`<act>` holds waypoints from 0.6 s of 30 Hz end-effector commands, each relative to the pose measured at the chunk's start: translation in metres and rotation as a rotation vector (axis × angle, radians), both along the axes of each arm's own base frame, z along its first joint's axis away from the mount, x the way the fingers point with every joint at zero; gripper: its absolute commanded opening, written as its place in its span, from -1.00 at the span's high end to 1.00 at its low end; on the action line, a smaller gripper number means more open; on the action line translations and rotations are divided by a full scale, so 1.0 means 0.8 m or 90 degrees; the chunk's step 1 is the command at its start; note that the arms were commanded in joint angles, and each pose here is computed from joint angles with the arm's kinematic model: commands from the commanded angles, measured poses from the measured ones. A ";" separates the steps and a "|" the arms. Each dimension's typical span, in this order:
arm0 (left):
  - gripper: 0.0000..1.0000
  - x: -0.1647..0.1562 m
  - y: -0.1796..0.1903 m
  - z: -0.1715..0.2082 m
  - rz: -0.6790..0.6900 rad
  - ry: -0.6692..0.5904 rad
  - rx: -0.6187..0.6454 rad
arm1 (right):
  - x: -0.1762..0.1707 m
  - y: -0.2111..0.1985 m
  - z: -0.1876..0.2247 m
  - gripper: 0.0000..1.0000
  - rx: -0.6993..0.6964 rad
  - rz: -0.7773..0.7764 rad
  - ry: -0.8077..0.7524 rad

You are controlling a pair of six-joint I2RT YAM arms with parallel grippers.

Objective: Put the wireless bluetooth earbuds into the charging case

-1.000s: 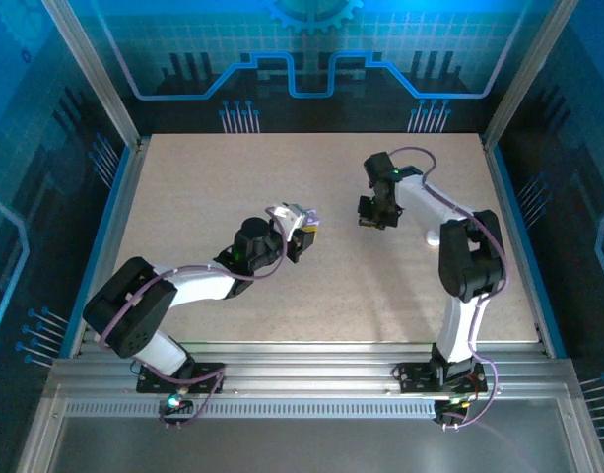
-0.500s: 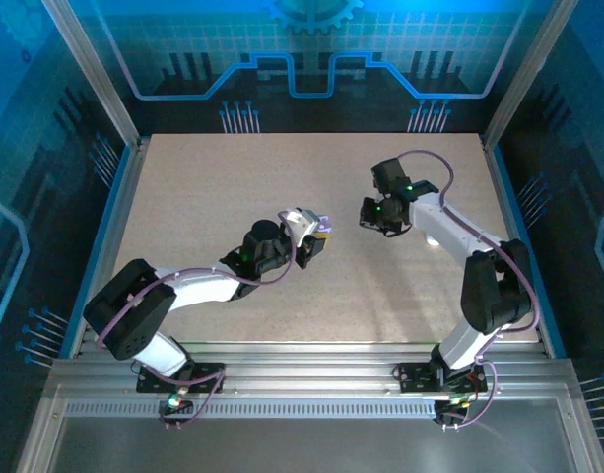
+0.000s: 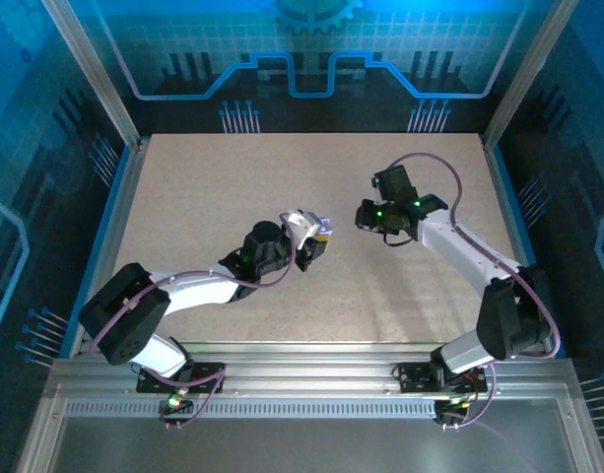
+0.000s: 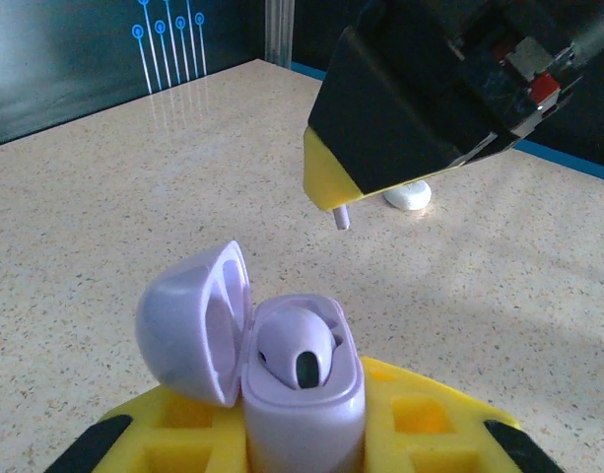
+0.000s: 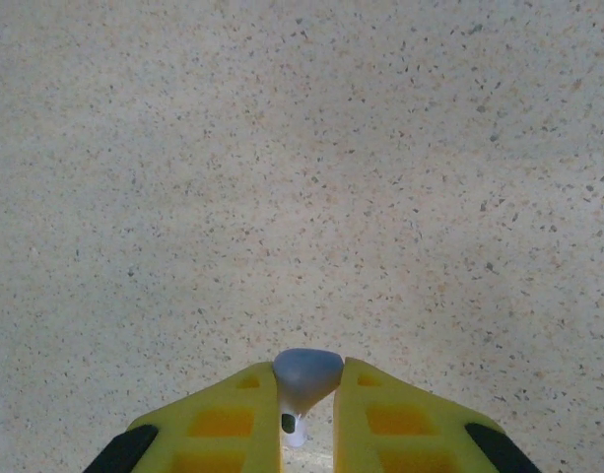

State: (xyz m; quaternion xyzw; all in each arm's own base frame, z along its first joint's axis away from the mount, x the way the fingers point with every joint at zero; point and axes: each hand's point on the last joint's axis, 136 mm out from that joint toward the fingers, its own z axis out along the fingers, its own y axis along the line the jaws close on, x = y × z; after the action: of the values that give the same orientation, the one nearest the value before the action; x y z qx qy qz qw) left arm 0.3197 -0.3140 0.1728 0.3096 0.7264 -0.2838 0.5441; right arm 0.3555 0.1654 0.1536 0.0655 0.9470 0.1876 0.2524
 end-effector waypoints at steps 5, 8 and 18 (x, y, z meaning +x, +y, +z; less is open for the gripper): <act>0.66 0.001 -0.005 0.030 0.001 -0.035 -0.016 | -0.006 0.017 0.017 0.69 0.032 0.018 -0.041; 0.66 -0.001 -0.005 0.028 0.001 -0.034 -0.021 | -0.007 0.023 0.022 0.69 0.038 0.023 -0.052; 0.66 0.005 -0.010 0.025 -0.001 -0.046 -0.019 | -0.003 0.049 0.042 0.69 0.099 0.050 -0.083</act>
State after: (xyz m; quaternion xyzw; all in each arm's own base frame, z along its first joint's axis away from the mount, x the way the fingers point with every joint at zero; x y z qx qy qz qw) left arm 0.3192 -0.3156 0.1745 0.3094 0.7239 -0.2837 0.5475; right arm 0.3540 0.1920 0.1731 0.0440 0.9257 0.2411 0.2881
